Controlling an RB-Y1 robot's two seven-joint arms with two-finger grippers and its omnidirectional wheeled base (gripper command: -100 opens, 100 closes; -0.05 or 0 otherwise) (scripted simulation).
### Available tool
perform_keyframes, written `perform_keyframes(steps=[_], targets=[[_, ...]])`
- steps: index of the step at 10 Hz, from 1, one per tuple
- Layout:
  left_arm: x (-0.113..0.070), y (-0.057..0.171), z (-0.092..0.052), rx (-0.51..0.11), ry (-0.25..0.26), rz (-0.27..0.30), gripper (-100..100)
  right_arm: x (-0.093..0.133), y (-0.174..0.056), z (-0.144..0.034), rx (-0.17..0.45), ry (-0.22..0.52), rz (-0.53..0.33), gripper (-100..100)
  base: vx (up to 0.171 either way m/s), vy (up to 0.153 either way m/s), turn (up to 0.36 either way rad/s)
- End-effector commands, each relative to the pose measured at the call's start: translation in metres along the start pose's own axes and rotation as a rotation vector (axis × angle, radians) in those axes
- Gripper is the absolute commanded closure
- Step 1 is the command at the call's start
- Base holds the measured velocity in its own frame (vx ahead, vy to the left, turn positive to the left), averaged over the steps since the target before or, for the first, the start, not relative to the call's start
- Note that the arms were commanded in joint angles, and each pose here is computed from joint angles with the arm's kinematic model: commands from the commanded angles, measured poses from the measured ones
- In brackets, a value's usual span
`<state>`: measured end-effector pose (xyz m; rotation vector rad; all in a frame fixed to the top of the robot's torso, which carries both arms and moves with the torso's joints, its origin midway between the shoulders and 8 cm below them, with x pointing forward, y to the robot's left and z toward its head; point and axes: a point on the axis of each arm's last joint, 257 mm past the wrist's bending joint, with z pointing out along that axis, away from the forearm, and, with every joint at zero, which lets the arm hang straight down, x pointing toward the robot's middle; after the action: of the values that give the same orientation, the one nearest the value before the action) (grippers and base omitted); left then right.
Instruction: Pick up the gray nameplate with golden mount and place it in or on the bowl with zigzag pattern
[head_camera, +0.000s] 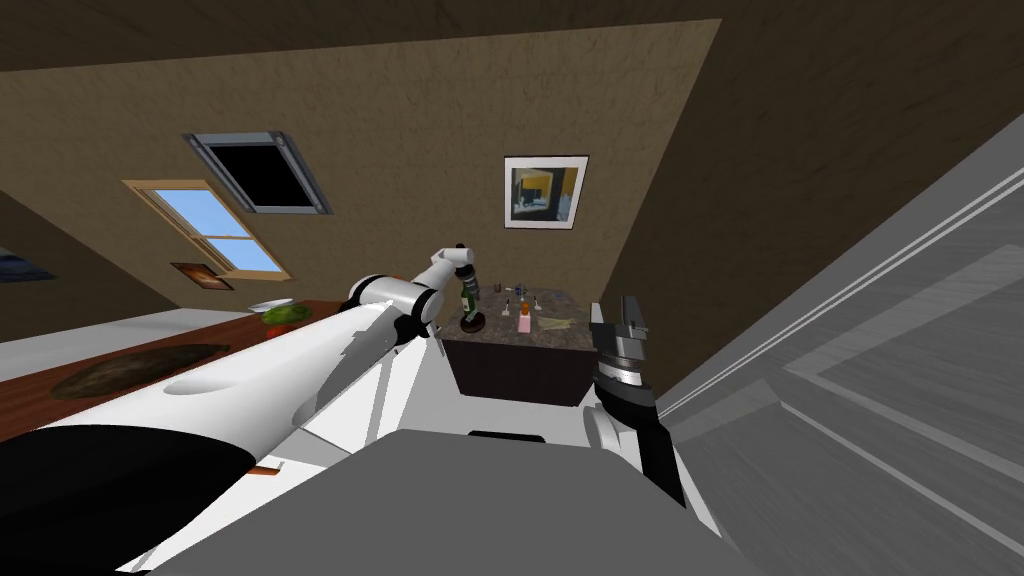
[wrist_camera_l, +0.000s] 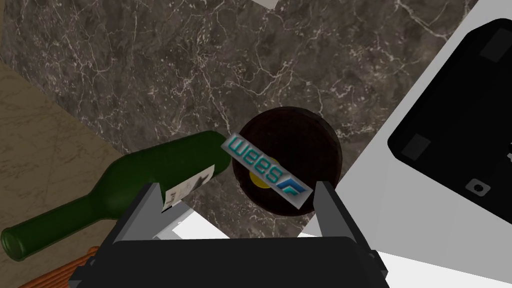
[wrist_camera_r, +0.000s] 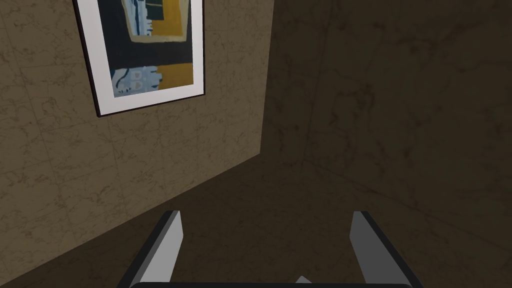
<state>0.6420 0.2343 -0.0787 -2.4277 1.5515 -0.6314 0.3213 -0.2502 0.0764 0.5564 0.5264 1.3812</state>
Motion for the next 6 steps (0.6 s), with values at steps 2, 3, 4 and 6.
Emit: perform_keyframes(steps=[2, 3, 4, 6], targets=[[-0.007, 0.005, 0.007, -0.022, -0.013, -0.011, -100, 0.0, 0.0, 0.0, 0.0, 0.0, 0.0, 0, 0.0, 0.0, 0.0], [0.021, 0.005, 0.006, 0.018, -0.016, 0.086, -100, 0.0, 0.0, 0.0, 0.0, 0.0, 0.0, 0, -0.069, -0.008, 0.253], [0.024, 0.01, 0.001, -0.001, -0.03, 0.114, -100, 0.0, 0.0, 0.0, 0.0, 0.0, 0.0, 0, -0.08, -0.024, 0.137], [0.011, 0.023, 0.01, -0.05, -0.057, 0.093, -100, 0.0, 0.0, 0.0, 0.0, 0.0, 0.0, 0, -0.023, -0.007, -0.025]])
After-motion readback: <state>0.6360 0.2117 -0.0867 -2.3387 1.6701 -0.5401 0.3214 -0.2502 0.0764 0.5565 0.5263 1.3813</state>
